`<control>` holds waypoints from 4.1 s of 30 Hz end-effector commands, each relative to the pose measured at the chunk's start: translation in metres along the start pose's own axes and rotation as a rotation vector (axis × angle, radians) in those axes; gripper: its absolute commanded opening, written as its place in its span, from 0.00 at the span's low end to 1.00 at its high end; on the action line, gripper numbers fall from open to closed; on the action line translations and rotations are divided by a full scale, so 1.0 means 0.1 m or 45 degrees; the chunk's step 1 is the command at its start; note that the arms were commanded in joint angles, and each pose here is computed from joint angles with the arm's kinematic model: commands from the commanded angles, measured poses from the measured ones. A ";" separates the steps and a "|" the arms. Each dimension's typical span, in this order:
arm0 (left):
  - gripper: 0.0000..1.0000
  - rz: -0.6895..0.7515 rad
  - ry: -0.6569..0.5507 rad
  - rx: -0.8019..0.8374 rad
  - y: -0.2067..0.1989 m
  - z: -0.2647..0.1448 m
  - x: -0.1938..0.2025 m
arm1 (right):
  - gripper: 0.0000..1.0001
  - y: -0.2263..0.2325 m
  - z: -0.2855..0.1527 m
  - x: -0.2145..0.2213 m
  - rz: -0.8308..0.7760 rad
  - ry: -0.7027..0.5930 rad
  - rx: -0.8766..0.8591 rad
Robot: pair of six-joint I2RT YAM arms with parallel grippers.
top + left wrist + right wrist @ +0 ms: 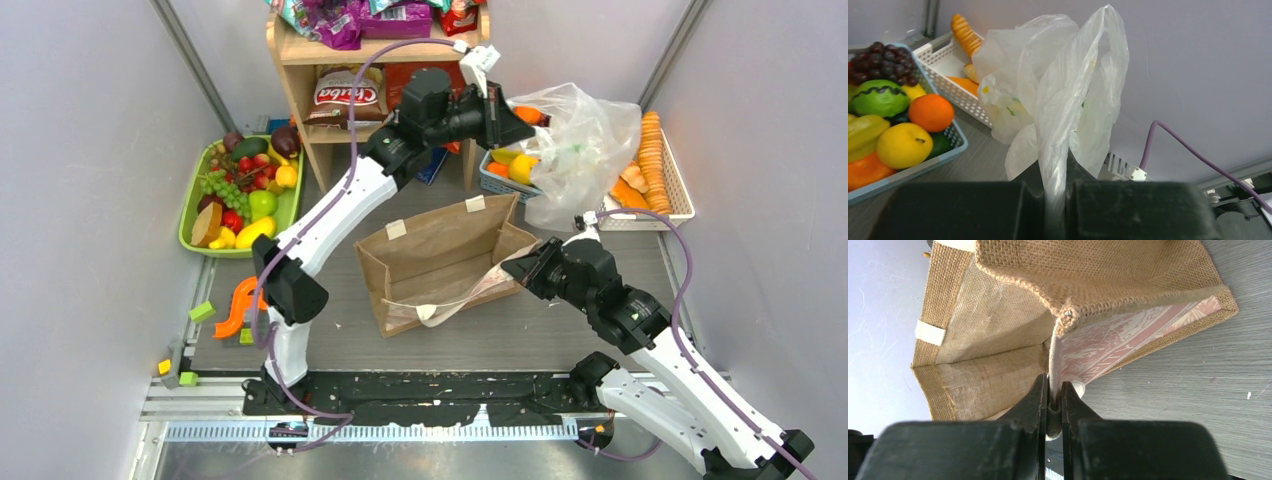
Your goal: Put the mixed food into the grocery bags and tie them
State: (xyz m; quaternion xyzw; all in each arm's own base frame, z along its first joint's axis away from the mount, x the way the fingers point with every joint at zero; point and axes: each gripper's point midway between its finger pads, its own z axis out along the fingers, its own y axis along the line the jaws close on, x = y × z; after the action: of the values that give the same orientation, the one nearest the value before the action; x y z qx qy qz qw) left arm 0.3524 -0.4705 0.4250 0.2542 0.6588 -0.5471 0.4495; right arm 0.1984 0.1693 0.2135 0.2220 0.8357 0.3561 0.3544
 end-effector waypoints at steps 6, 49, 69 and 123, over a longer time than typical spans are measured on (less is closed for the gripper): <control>0.00 0.274 -0.384 -0.264 -0.27 -1.68 -1.07 | 0.05 0.05 -0.04 -0.04 -0.010 -0.035 -0.044; 1.00 0.005 -0.228 -1.696 1.28 -4.59 0.06 | 0.05 0.22 -0.09 -0.08 -0.096 0.022 -0.031; 0.92 -0.312 -0.109 -0.962 0.20 -3.58 1.02 | 0.05 0.25 -0.03 -0.06 -0.083 0.038 -0.037; 0.02 -0.361 0.146 -1.295 0.62 -4.05 1.56 | 0.77 1.55 1.39 -1.27 -0.808 -0.392 -0.053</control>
State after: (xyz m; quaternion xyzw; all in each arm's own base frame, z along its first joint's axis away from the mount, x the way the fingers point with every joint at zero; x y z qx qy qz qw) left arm 0.1980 -0.0781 0.2357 -0.0817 0.9081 -0.1500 0.3824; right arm 0.3606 0.2426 0.2648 -0.0401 0.8466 0.2040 0.4899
